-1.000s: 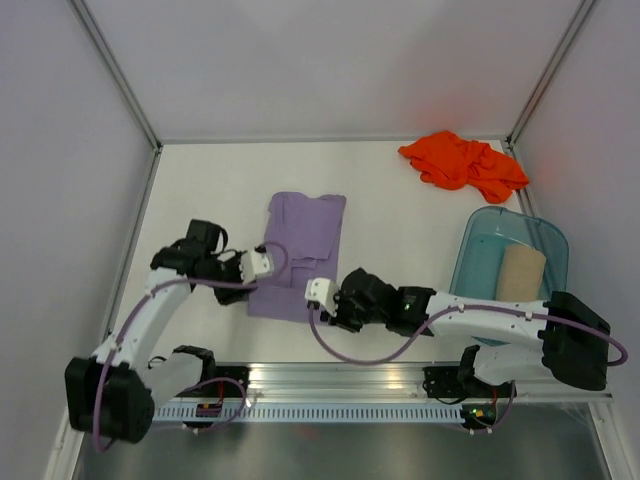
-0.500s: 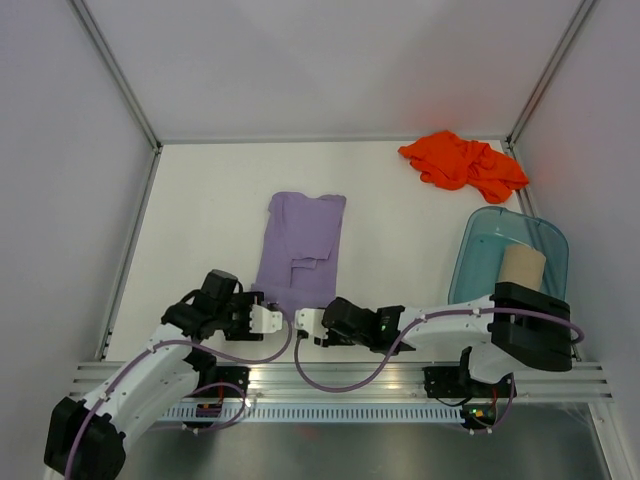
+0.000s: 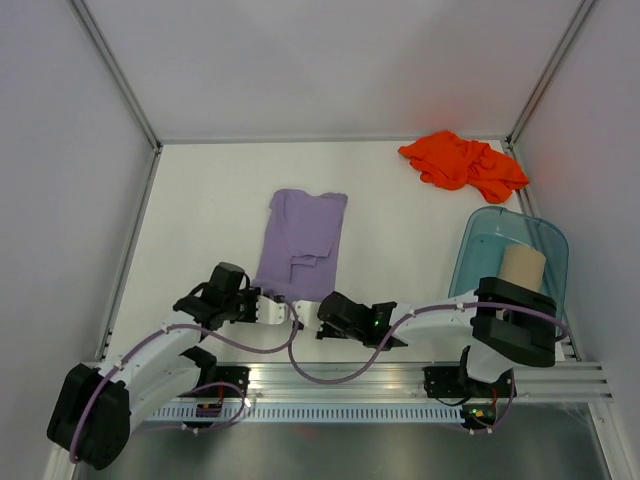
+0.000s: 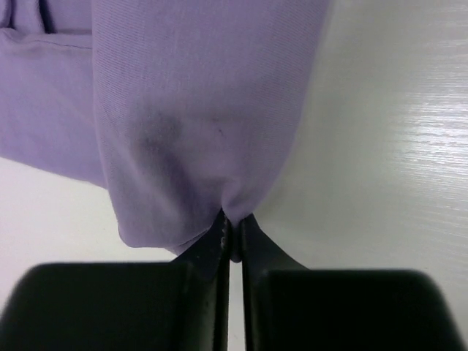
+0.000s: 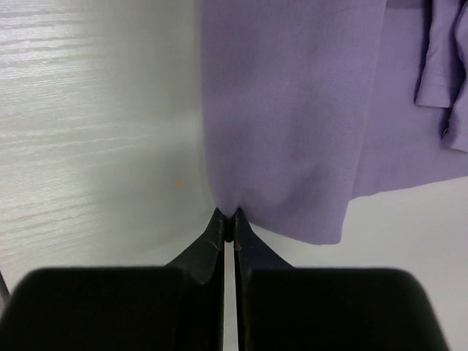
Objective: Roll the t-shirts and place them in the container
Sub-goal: Roll the tshirt
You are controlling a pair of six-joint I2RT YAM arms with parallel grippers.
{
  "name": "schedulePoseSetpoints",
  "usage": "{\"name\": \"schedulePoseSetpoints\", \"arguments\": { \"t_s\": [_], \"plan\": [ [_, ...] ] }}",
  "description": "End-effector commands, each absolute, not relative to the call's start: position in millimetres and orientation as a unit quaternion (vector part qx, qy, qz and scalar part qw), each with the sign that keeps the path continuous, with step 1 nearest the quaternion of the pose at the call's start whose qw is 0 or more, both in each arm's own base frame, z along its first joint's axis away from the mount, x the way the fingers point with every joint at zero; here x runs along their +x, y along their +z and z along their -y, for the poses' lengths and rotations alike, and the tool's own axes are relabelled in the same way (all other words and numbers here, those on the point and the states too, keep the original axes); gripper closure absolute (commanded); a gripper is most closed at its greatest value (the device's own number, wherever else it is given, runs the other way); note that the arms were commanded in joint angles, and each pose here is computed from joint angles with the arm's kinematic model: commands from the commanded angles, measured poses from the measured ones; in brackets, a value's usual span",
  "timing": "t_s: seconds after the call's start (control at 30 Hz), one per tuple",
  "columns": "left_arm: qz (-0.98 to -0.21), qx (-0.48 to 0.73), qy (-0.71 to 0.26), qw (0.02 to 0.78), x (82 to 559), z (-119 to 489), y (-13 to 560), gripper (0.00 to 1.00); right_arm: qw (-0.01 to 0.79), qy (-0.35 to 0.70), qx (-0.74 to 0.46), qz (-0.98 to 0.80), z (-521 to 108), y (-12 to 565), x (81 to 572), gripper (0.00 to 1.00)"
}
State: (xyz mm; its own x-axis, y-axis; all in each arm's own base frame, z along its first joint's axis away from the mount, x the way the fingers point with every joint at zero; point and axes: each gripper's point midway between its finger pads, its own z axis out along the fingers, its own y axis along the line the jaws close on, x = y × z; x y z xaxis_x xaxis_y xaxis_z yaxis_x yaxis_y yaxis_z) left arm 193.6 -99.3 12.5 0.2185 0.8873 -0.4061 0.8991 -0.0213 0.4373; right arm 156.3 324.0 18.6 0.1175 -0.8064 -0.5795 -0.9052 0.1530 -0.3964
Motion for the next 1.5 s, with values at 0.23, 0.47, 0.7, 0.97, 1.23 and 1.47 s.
{"name": "schedulePoseSetpoints", "arguments": {
  "t_s": [0.23, 0.47, 0.7, 0.97, 1.23, 1.47],
  "plan": [
    [-0.712, 0.659, -0.189, 0.150, 142.5, 97.1, 30.5, 0.98, 0.277, 0.268, -0.634, -0.670, -337.5, 58.0, 123.0, 1.00],
    [-0.699, 0.629, -0.337, 0.047, 101.3, 107.4, 74.4, 0.98, 0.173, 0.382, -0.637, -0.647, -322.0, 78.6, 92.6, 1.00],
    [-0.747, 0.555, -0.360, 0.057, 145.9, 106.8, 75.5, 0.97, 0.171, 0.400, -0.591, -0.680, -333.1, 74.3, 139.5, 0.99],
    [-0.798, 0.507, -0.317, 0.073, 186.4, 87.2, 52.4, 0.96, 0.197, 0.385, -0.511, -0.743, -343.1, 59.6, 213.7, 1.00],
    [-0.835, 0.435, -0.333, 0.053, 224.7, 77.8, 33.6, 0.83, 0.225, 0.339, -0.451, -0.795, -340.1, 47.5, 259.9, 0.83],
    [-0.841, 0.416, -0.343, 0.038, 223.5, 79.9, 27.7, 0.81, 0.360, 0.235, -0.477, -0.766, -317.8, 95.1, 283.7, 0.48]
  ]
}}
